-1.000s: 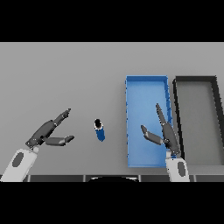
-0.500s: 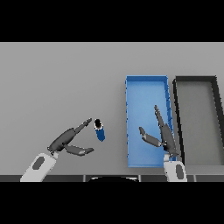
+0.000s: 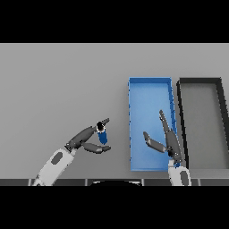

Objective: Pick up the blue pipe and place it into the blue bin.

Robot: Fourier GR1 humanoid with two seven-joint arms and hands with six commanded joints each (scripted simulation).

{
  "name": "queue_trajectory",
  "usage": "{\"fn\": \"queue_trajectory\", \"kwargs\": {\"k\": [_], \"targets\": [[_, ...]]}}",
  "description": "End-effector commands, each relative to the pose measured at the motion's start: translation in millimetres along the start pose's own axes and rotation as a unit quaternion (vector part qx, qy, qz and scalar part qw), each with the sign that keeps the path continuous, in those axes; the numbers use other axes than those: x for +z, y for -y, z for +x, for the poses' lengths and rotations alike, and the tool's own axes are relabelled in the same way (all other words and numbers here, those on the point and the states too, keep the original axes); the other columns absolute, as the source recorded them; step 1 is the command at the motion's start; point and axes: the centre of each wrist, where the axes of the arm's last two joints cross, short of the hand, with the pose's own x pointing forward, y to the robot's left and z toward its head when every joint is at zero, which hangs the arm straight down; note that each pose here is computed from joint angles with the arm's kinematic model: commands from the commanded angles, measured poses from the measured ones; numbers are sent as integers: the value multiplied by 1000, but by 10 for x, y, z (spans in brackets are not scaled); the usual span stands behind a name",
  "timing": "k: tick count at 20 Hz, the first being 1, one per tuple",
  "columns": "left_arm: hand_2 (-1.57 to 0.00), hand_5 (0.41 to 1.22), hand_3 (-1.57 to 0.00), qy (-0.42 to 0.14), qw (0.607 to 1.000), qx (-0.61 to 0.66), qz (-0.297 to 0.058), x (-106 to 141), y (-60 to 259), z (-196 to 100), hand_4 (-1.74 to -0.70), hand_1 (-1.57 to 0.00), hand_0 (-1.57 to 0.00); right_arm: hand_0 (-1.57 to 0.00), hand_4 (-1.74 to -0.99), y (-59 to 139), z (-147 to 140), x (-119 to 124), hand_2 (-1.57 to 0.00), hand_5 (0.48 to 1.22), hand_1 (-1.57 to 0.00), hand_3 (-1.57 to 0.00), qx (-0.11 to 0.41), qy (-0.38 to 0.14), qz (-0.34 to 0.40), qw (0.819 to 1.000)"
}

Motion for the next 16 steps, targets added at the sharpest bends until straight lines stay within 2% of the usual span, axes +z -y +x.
{"fn": "queue_trajectory", "kwargs": {"k": [1,5,6,8,9,10,12,14,16], "targets": [[1,479,1,8,1000,16,-5,-59,11,-3,-1153,1,1,1,-1202,36,-17,-14,1,606,1,1,1,-7,-3,1000],[-39,558,-6,40,998,47,0,-166,68,-45,-1240,-2,1,1,-1204,88,-26,-18,1,605,1,1,-4,-6,-3,1000],[-110,585,-43,43,998,55,3,-189,91,-36,-1267,-40,1,1,-1196,66,-34,-15,1,603,1,1,2,-7,-2,1000],[-357,651,-215,39,997,63,8,-243,154,-32,-1317,-265,-100,1,-1198,50,-6,-20,1,605,1,1,-5,-5,-3,1000],[-539,765,-486,45,995,83,8,-276,187,-9,-1342,-458,-289,1,-1199,71,5,-14,1,605,1,1,-6,-6,-7,1000],[-733,856,-703,44,995,90,10,-280,224,-22,-1416,-677,-504,1,-1196,91,11,-21,1,604,1,1,-3,-6,-6,1000],[-1035,988,-1009,57,995,80,3,-289,243,-47,-1526,-999,-888,1,-1195,97,-3,-20,1,604,1,1,-6,-9,-1,1000],[-1228,1072,-1174,66,995,77,-10,-256,315,-38,-1600,-1205,-1134,1,-1198,111,-1,-44,1,604,1,1,-2,-11,-3,1000],[-1351,1125,-1272,78,995,68,-3,-278,362,-33,-1647,-1337,-1291,1,-1191,72,-17,-38,1,602,1,1,-2,-8,-2,1000]]}}
